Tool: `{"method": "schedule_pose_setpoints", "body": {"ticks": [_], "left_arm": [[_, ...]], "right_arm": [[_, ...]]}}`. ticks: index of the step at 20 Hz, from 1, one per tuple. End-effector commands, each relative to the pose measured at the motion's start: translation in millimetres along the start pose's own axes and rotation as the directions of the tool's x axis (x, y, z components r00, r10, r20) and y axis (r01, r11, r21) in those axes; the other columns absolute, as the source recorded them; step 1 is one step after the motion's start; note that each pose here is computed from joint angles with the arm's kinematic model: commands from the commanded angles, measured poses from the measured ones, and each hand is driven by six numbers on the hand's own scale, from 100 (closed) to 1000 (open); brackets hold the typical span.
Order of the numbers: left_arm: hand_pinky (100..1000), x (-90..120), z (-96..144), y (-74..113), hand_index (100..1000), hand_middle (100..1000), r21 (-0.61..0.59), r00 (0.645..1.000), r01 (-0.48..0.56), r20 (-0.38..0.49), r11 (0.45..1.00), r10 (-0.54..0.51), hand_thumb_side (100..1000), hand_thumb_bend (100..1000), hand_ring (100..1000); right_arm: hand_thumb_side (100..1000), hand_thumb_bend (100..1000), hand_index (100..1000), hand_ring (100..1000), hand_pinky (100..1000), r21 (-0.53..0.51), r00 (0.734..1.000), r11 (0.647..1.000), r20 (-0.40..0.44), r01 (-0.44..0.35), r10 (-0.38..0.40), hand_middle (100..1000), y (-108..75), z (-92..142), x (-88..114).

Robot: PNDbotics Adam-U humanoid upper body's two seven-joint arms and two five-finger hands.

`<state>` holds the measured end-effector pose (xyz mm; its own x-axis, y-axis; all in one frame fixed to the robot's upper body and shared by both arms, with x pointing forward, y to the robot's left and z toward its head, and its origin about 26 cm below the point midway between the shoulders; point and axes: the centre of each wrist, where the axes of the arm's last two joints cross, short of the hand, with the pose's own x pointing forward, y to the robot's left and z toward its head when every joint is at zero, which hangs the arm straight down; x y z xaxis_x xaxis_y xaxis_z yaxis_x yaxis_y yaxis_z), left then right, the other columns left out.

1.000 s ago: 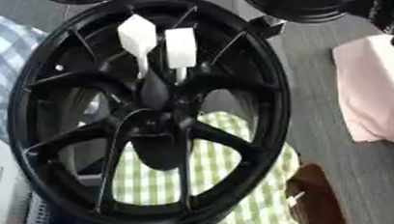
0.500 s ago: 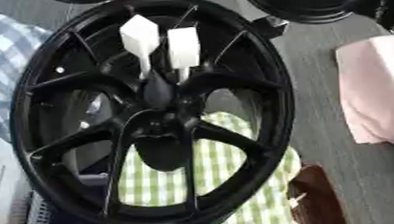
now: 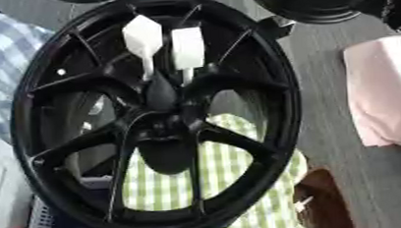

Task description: Pull the pin out of the wheel hub.

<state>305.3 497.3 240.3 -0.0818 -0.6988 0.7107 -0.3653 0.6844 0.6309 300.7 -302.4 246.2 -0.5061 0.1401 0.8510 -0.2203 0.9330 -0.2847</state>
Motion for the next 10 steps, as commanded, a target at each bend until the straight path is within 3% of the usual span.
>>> {"method": "schedule_pose_setpoints", "body": {"ticks": [1, 6, 8, 10], "left_arm": [[750, 25.5, -1.4, 6.5, 840, 620, 0.073, 0.985, -0.1, 0.145, 0.992, 0.088, 700, 100, 660], [738, 57.5, 9.4, -28.2, 816, 609, 0.106, 0.888, -0.378, 0.324, 0.92, 0.327, 714, 100, 647], [739, 69.3, 15.9, -42.4, 815, 611, 0.074, 0.849, -0.456, 0.337, 0.887, 0.408, 717, 100, 649], [739, 78.8, 21.8, -52.1, 818, 613, 0.04, 0.834, -0.476, 0.337, 0.879, 0.436, 721, 100, 651]], "right_arm": [[647, 100, 738, 757, 954, 0.006, 0.999, 1.0, 0.04, -0.029, 0.029, 718, -4.7, -1.2, 12.6], [640, 100, 738, 757, 954, 0.009, 0.998, 0.999, 0.061, -0.033, 0.032, 718, -5.2, -2.9, 15.0], [641, 100, 738, 757, 954, 0.018, 0.997, 1.0, 0.069, -0.024, 0.023, 718, -3.3, -5.0, 16.0], [642, 100, 739, 757, 954, 0.028, 0.997, 0.999, 0.076, -0.022, 0.019, 718, -2.0, -6.7, 17.2]]}}
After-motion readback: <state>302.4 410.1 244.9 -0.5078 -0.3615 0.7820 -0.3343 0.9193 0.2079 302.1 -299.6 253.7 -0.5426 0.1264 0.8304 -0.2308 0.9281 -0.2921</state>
